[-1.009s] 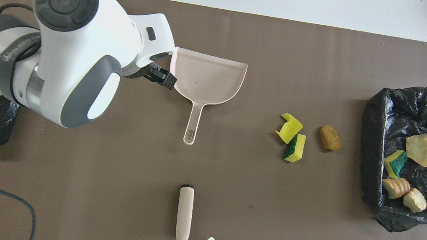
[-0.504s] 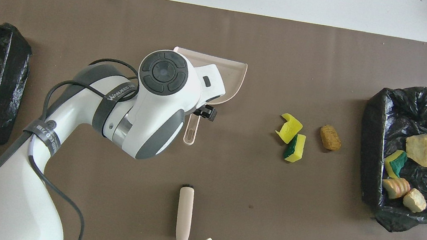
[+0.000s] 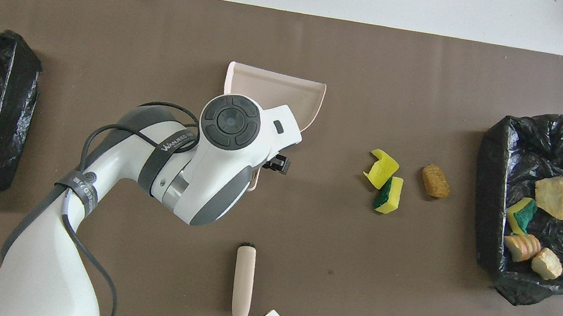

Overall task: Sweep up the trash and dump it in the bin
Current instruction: 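Reach the left gripper to the dustpan and grasp its rim, then grasp the brush with the right gripper while the left gripper holds the dustpan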

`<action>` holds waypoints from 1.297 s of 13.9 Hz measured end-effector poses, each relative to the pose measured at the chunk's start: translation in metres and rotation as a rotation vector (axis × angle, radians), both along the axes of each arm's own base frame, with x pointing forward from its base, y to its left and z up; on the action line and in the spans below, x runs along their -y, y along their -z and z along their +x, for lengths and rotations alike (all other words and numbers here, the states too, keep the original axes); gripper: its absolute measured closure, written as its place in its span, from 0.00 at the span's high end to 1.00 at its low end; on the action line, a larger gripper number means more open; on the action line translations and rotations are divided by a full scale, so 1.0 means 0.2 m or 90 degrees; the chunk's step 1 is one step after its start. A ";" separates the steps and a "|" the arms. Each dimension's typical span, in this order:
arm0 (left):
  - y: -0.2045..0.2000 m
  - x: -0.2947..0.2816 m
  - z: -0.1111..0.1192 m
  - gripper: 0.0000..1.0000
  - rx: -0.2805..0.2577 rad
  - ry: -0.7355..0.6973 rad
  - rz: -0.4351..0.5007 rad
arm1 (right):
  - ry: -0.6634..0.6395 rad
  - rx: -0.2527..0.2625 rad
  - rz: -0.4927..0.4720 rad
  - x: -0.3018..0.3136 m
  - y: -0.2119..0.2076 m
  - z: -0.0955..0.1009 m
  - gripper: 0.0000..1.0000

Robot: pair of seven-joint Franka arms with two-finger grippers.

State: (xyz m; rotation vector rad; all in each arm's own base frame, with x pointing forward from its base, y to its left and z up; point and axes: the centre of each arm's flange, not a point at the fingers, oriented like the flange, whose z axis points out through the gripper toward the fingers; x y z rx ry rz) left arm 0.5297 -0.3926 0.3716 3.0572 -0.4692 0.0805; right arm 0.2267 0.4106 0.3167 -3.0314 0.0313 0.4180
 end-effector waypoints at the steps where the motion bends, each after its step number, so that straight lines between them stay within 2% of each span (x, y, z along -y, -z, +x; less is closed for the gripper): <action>1: 0.01 0.01 -0.01 1.00 0.001 -0.009 -0.002 | 0.000 0.000 0.001 0.00 0.00 0.00 0.50; 4: 0.02 0.00 -0.01 0.96 0.001 -0.032 -0.002 | -0.002 0.004 0.007 -0.01 -0.02 0.01 0.48; 6: 0.03 0.00 -0.01 0.81 -0.001 -0.045 -0.002 | -0.008 0.006 0.011 -0.01 -0.03 0.01 0.29; 7: 0.04 0.00 -0.01 0.81 -0.003 -0.046 -0.001 | -0.013 0.007 0.013 -0.01 -0.04 0.01 0.26; 10: 0.06 0.01 -0.04 0.48 -0.008 -0.045 0.003 | -0.031 0.006 0.016 -0.01 -0.05 0.01 0.26; 11: 0.06 0.01 -0.04 0.48 -0.009 -0.046 0.004 | -0.034 0.001 0.014 0.01 -0.07 0.01 0.26; 12: 0.07 0.01 -0.04 0.38 -0.010 -0.046 0.005 | -0.039 -0.007 0.012 0.03 -0.10 0.02 0.26; 13: 0.07 0.00 -0.04 0.38 -0.011 -0.046 0.005 | -0.042 -0.015 0.010 0.08 -0.15 0.05 0.26; 14: 0.07 0.00 -0.04 0.32 -0.011 -0.047 0.006 | -0.044 -0.021 0.009 0.13 -0.21 0.09 0.26; 18: 0.06 0.00 -0.05 0.32 -0.014 -0.047 0.010 | -0.064 -0.020 -0.048 0.35 -0.34 0.18 0.26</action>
